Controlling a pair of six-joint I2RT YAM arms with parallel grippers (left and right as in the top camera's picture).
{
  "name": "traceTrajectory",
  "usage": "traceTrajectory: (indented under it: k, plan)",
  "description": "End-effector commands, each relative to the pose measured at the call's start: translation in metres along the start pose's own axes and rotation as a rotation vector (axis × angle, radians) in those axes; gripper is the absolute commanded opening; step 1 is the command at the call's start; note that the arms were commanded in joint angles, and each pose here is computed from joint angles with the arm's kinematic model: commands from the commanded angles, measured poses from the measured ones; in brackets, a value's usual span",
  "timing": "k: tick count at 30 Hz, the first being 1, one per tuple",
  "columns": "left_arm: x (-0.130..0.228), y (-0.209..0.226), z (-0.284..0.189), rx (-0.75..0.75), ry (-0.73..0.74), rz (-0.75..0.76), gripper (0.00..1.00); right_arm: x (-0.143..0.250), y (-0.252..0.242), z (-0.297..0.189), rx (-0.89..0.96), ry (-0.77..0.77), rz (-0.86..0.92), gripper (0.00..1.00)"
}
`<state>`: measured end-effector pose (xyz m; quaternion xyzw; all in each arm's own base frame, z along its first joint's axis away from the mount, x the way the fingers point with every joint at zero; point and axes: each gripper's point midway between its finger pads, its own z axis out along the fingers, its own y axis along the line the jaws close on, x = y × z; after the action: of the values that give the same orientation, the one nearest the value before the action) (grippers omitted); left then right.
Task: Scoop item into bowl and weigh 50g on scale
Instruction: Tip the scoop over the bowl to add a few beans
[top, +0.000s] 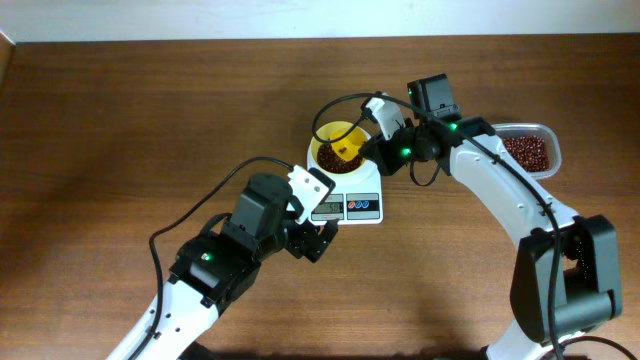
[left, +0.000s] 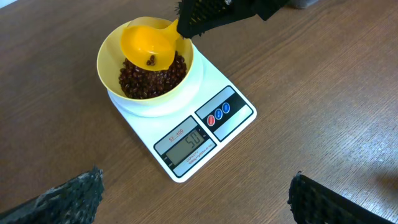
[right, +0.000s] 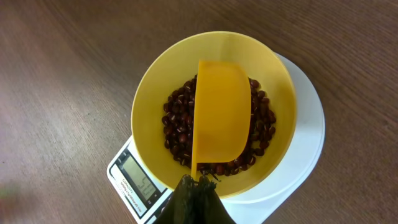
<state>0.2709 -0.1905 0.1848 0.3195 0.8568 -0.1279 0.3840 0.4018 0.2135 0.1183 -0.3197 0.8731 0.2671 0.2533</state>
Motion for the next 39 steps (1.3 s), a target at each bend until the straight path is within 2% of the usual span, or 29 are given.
traceTrajectory:
  k: [1,12,23,31,39]
  plan:
    - [0.003,-0.001,0.001,0.006,0.006,-0.012,0.99,-0.010,0.004,-0.002,-0.038,-0.025,0.005,0.04]
    - [0.003,-0.001,0.001,0.006,0.006,-0.012,0.99,-0.023,0.015,-0.016,-0.056,-0.067,-0.002,0.04]
    - [0.003,-0.001,0.001,0.006,0.006,-0.012,0.99,-0.020,0.013,-0.020,-0.024,-0.050,0.004,0.04]
    - [0.003,-0.001,0.001,0.006,0.006,-0.012,0.99,-0.014,-0.007,-0.019,0.090,-0.011,-0.207,0.04]
    - [0.003,-0.001,0.001,0.006,0.006,-0.012,0.99,-0.012,-0.009,-0.016,0.096,0.001,-0.256,0.04]
